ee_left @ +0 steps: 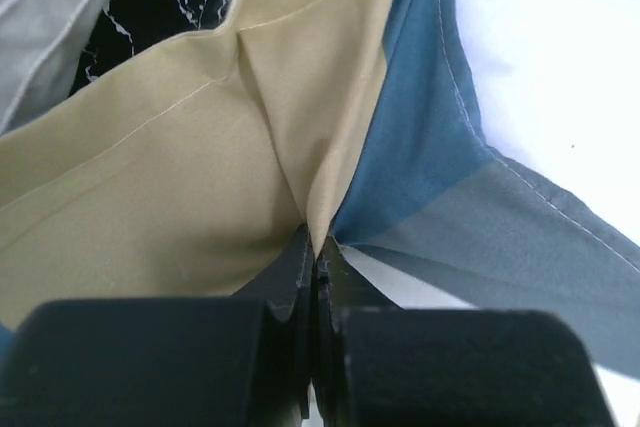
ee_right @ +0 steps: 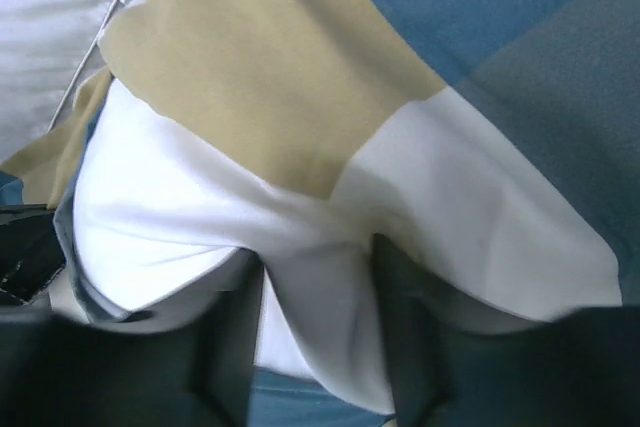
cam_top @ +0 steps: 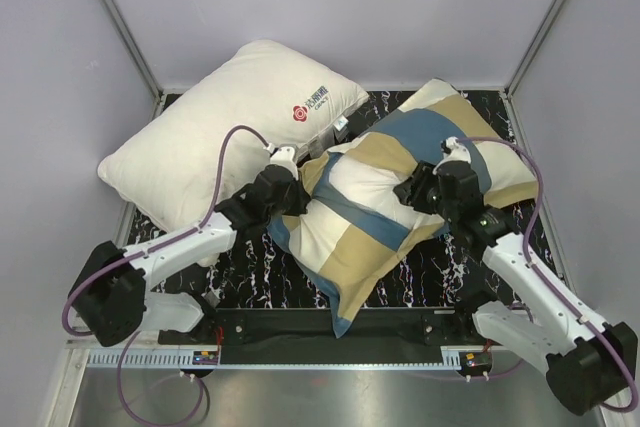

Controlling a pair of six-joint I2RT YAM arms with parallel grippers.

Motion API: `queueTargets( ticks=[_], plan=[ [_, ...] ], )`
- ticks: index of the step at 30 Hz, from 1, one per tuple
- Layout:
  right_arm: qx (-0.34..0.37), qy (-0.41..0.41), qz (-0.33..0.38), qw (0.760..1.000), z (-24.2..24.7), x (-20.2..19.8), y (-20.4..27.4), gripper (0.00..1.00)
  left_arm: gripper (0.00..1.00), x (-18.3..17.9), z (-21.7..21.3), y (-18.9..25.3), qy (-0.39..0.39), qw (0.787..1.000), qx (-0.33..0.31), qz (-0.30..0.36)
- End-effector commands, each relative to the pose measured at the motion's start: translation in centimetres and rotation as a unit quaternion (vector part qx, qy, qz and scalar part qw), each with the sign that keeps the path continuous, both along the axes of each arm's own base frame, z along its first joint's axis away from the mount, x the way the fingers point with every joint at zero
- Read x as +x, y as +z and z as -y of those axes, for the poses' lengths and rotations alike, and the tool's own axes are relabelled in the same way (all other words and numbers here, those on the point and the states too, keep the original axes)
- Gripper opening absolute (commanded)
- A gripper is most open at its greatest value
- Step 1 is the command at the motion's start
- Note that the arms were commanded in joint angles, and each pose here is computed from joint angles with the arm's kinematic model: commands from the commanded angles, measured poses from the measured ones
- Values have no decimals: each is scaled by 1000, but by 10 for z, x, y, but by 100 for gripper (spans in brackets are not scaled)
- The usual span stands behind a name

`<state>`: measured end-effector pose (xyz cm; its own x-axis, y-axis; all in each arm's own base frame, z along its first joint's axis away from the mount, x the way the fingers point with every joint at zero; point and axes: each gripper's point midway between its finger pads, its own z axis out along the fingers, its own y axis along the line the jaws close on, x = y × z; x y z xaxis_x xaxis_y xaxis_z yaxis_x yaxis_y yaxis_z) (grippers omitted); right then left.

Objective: Remove the pillowcase from the pillow

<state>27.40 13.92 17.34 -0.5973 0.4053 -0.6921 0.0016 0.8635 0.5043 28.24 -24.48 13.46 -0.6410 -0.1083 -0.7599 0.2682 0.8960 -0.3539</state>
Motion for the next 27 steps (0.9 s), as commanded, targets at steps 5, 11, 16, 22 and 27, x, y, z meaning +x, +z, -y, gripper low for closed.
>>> queueTargets(
  ticks=[5,11,16,22,27],
  plan=[
    [-52,82,99,990,-71,15,88,80,0,-18,-8,-64,-6,997,66,-49],
    [-56,119,135,982,-111,28,124,84,0,-19,-8,-65,-7,997,64,-48],
    [-59,144,136,978,-138,40,119,87,0,-21,-6,-62,-10,997,57,-45],
    [-107,142,64,982,-153,60,46,89,0,-24,0,-58,-18,998,44,-43],
    [-149,113,-10,982,-146,62,-27,91,0,-28,0,-56,-21,998,43,-40]
  ],
)
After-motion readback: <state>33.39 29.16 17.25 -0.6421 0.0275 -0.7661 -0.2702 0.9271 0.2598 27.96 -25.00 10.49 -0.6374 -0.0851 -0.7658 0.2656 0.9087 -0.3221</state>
